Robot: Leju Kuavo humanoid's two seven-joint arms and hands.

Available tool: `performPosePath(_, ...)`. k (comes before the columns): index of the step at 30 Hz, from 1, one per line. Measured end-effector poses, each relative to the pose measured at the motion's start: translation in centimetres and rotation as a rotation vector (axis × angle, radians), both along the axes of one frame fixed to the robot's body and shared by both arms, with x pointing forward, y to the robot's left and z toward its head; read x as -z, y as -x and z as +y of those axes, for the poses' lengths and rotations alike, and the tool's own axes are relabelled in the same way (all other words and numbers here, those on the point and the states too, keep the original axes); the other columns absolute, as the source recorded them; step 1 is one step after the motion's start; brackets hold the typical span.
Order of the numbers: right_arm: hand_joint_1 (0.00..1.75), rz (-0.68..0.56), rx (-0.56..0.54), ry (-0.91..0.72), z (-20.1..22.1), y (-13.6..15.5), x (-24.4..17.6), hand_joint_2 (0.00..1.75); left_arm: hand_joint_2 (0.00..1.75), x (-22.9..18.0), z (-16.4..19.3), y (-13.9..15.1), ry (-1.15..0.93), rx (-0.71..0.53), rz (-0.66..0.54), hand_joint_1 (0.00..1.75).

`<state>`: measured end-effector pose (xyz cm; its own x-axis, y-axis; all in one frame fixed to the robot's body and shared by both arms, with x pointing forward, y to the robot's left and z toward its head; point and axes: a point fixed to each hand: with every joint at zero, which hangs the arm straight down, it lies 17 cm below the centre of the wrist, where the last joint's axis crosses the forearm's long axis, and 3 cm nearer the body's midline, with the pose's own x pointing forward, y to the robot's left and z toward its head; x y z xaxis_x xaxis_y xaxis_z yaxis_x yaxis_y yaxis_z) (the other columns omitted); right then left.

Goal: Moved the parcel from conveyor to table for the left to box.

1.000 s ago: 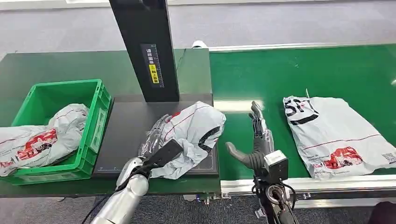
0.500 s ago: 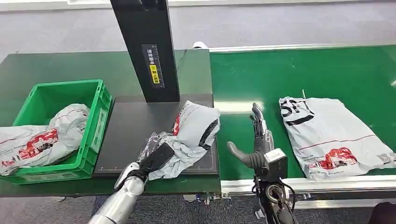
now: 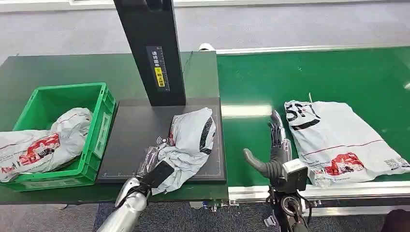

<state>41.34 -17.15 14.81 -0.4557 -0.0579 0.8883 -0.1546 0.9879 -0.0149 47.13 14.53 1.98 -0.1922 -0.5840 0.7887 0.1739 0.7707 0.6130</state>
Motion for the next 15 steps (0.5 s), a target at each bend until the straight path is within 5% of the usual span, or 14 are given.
performPosePath(8, 0.00, 0.002, 0.010, -0.004, -0.4, 0.3, 0.1, 1.75, 1.75, -4.6, 2.3, 0.1, -0.016, -0.083, -0.218, 1.75)
performPosePath(15, 0.00, 0.008, 0.018, -0.009, -0.8, 0.5, 0.3, 1.75, 1.75, -12.7, 5.8, -0.2, -0.164, -0.206, -0.517, 1.75)
